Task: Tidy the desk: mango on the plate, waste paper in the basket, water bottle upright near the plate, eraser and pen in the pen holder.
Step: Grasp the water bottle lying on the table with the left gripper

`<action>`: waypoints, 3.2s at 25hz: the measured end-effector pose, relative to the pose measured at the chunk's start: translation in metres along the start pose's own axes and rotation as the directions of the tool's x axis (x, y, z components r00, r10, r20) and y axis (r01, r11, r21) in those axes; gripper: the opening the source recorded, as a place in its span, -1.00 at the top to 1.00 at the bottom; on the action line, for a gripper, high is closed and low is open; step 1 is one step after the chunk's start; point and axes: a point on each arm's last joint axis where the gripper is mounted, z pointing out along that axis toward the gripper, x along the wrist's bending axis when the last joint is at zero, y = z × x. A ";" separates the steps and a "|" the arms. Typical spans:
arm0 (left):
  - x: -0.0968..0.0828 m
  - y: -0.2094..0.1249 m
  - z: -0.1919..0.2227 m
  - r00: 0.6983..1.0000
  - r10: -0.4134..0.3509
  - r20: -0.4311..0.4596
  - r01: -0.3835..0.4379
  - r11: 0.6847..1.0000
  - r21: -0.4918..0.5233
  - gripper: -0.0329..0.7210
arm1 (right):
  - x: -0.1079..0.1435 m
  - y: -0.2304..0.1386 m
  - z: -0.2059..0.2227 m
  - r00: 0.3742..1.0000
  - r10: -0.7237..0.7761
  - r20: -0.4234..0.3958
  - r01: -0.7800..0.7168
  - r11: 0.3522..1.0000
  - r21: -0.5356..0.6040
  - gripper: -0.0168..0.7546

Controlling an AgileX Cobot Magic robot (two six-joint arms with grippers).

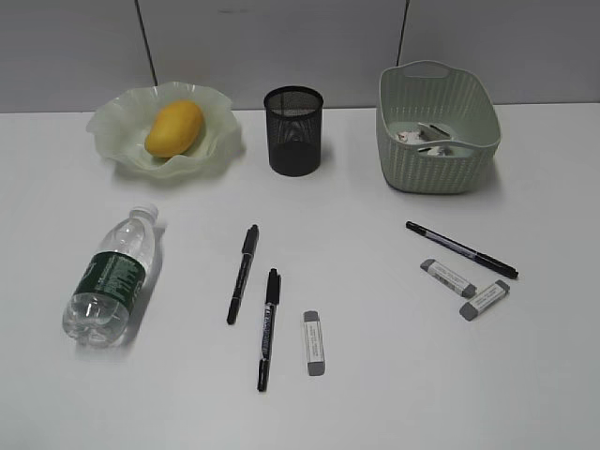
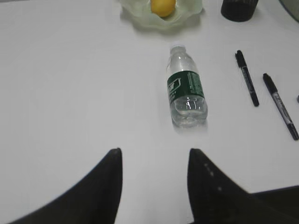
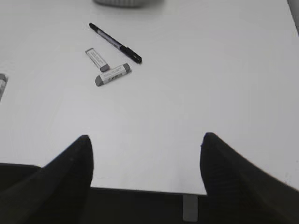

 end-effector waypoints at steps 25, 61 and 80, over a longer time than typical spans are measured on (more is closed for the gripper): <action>-0.004 0.107 0.134 0.997 -0.039 0.067 -0.002 0.848 0.530 -0.51 | -0.001 -0.013 -0.020 1.000 0.003 -0.007 -0.004 0.988 -0.155 -0.50; -0.066 0.092 0.354 0.998 0.045 0.043 -0.062 0.672 0.738 -0.81 | -0.001 -0.013 -0.020 1.000 0.004 -0.007 -0.005 0.988 -0.155 -0.50; -0.067 0.071 0.376 0.998 0.044 0.038 -0.058 0.650 0.757 -0.67 | -0.001 -0.013 -0.020 1.000 0.004 -0.007 -0.005 0.988 -0.155 -0.50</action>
